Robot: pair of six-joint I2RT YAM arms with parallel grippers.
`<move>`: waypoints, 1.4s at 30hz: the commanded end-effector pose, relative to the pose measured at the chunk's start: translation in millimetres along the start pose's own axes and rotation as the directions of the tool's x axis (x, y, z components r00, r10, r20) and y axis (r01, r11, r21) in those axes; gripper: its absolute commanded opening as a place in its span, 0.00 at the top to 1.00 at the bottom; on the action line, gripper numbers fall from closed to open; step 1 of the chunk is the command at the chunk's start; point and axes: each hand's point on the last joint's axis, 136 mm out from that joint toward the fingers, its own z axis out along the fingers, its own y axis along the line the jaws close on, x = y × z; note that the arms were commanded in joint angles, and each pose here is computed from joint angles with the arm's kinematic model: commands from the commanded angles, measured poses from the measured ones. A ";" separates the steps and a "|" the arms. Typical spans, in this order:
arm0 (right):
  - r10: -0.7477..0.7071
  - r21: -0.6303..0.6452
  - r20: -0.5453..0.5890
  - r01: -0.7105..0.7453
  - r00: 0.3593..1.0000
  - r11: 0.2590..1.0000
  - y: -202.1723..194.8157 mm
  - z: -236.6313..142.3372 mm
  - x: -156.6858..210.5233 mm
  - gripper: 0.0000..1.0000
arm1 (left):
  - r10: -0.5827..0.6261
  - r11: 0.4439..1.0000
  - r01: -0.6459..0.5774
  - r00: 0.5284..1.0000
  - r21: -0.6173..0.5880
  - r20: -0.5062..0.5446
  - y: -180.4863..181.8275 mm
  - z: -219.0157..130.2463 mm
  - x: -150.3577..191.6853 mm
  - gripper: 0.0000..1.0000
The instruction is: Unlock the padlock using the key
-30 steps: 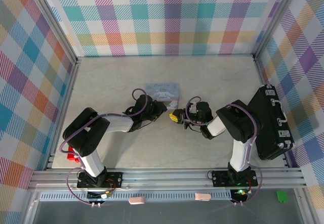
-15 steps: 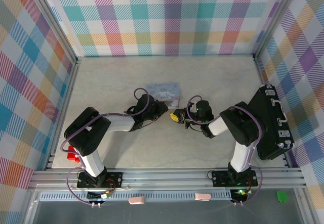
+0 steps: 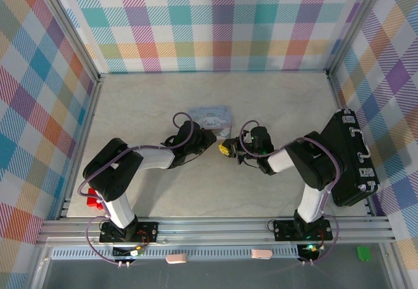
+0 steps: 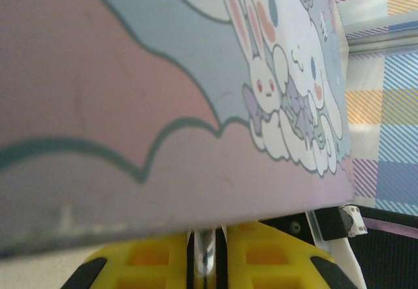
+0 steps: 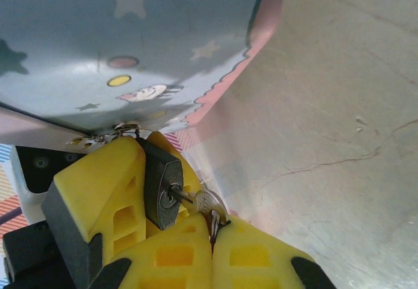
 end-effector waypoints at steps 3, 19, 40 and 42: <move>-0.225 -0.227 -0.026 0.213 0.974 0.950 82.1 9.0 24.6 1.00 | 0.092 0.984 -0.036 0.942 0.174 -0.324 -45.9 -4.6 92.7 1.00; -0.121 -0.144 0.124 0.139 0.985 0.980 25.2 -21.6 -49.6 1.00 | 0.108 0.981 -0.050 0.944 0.189 -0.311 -54.3 -17.8 90.5 1.00; -0.271 -0.135 0.053 0.276 0.961 0.952 58.0 -17.7 -18.5 0.71 | 0.103 0.990 -0.067 0.946 0.124 -0.308 -44.4 -12.6 86.1 1.00; -0.264 -0.109 0.048 0.268 0.963 0.957 45.7 -19.3 -17.2 0.61 | 0.083 0.992 -0.053 0.955 0.112 -0.285 -38.7 -12.1 75.4 1.00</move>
